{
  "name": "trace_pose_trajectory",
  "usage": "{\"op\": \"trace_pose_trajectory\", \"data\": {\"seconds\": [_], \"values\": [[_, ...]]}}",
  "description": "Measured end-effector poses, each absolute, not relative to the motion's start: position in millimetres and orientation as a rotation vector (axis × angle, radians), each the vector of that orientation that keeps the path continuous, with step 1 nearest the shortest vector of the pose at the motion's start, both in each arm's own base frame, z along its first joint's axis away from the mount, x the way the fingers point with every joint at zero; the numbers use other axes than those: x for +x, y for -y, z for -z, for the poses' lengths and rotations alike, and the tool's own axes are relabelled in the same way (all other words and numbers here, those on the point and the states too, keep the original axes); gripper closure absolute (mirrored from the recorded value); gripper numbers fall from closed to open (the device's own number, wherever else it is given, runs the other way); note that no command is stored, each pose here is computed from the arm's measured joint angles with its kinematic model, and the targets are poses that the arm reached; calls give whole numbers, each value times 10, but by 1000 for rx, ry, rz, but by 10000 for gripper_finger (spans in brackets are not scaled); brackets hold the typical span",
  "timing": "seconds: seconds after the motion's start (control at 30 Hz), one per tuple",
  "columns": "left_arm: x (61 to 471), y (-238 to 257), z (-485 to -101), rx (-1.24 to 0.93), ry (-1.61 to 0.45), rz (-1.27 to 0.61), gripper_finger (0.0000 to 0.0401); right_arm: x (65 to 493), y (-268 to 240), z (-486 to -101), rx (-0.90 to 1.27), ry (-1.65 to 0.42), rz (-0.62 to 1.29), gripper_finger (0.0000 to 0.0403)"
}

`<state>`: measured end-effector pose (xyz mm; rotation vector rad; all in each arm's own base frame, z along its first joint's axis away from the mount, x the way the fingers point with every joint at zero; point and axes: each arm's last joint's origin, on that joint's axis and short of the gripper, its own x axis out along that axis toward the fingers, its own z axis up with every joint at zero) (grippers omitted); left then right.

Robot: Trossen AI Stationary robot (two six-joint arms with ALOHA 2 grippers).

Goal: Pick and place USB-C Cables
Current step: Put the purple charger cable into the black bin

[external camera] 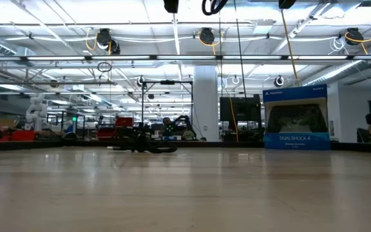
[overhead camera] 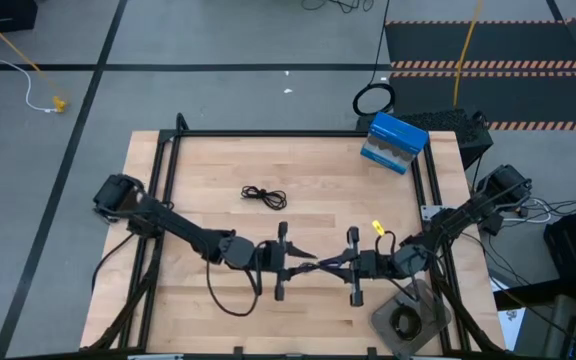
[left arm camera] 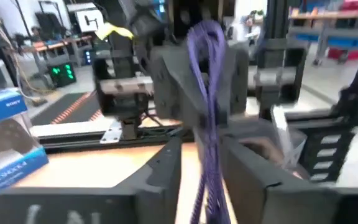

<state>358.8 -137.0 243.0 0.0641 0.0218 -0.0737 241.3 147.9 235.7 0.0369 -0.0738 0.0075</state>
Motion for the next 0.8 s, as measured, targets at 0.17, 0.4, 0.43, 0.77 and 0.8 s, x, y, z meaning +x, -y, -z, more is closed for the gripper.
{"op": "trace_pose_trajectory", "data": {"seconds": [0.17,0.4,0.43,0.77,0.8], "values": [[3420,1332,-2652,29,-82,88,234,2406,-1489,-2358,39,74,-13,382],[3129,1262,-2910,8,-186,104,220,2322,-1427,-2411,132,-6,-12,382],[3092,1246,-2937,7,-199,103,220,2306,-1415,-2428,152,-33,-10,382],[2850,1184,-3024,-1,-322,104,219,2165,-1398,-2793,382,-518,-9,383],[2844,1190,-3010,1,-335,105,219,2156,-1412,-2847,398,-561,-32,383]]}}
